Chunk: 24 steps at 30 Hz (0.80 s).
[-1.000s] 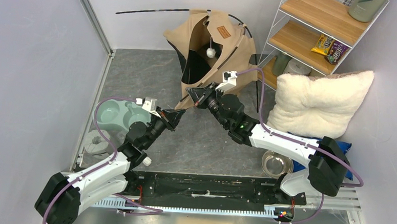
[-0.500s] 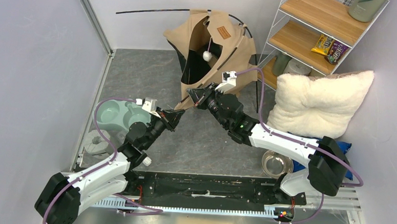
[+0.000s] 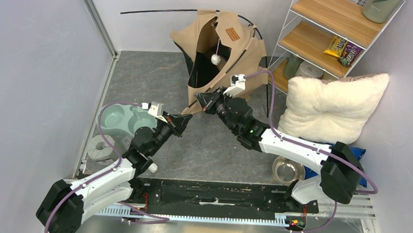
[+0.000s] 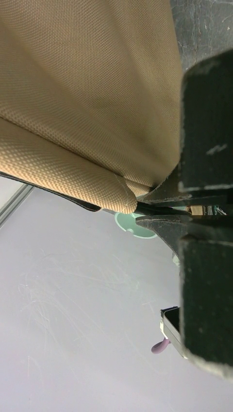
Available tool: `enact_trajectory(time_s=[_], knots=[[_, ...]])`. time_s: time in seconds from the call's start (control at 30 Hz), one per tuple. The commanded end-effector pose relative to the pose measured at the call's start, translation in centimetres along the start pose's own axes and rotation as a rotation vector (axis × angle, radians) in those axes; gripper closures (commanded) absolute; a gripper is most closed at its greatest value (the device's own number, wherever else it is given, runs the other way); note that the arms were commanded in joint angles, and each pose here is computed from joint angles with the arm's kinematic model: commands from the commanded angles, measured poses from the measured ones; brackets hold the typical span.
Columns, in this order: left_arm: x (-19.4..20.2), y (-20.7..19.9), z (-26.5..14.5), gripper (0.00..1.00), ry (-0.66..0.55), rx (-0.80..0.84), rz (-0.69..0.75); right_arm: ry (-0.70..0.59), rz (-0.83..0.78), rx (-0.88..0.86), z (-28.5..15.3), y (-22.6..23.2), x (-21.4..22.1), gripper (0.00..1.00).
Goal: Set up the pet tent
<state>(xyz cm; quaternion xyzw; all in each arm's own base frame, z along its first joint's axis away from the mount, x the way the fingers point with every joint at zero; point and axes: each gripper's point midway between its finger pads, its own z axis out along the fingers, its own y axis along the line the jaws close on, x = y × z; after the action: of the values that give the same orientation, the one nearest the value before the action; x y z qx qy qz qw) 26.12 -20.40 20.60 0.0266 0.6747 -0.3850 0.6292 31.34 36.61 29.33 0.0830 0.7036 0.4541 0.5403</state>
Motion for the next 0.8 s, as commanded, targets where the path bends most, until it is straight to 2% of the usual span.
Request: enact_trajectory(time_s=[0.0, 0.3, 0.77], knots=[[3.2, 2.5, -1.1, 0.98, 0.106, -0.085, 0.041, -0.334, -0.008, 0.154, 0.8, -3.7, -9.1, 1.0], [2.8, 2.3, -0.8, 0.98, 0.099, -0.084, 0.039, -0.288, -0.046, 0.18, 1.3, -5.1, -7.2, 1.0], [2.6, 1.7, 0.4, 0.98, 0.122, -0.065, 0.051, -0.216, -0.14, 0.037, 0.6, -1.9, -3.8, 1.0]])
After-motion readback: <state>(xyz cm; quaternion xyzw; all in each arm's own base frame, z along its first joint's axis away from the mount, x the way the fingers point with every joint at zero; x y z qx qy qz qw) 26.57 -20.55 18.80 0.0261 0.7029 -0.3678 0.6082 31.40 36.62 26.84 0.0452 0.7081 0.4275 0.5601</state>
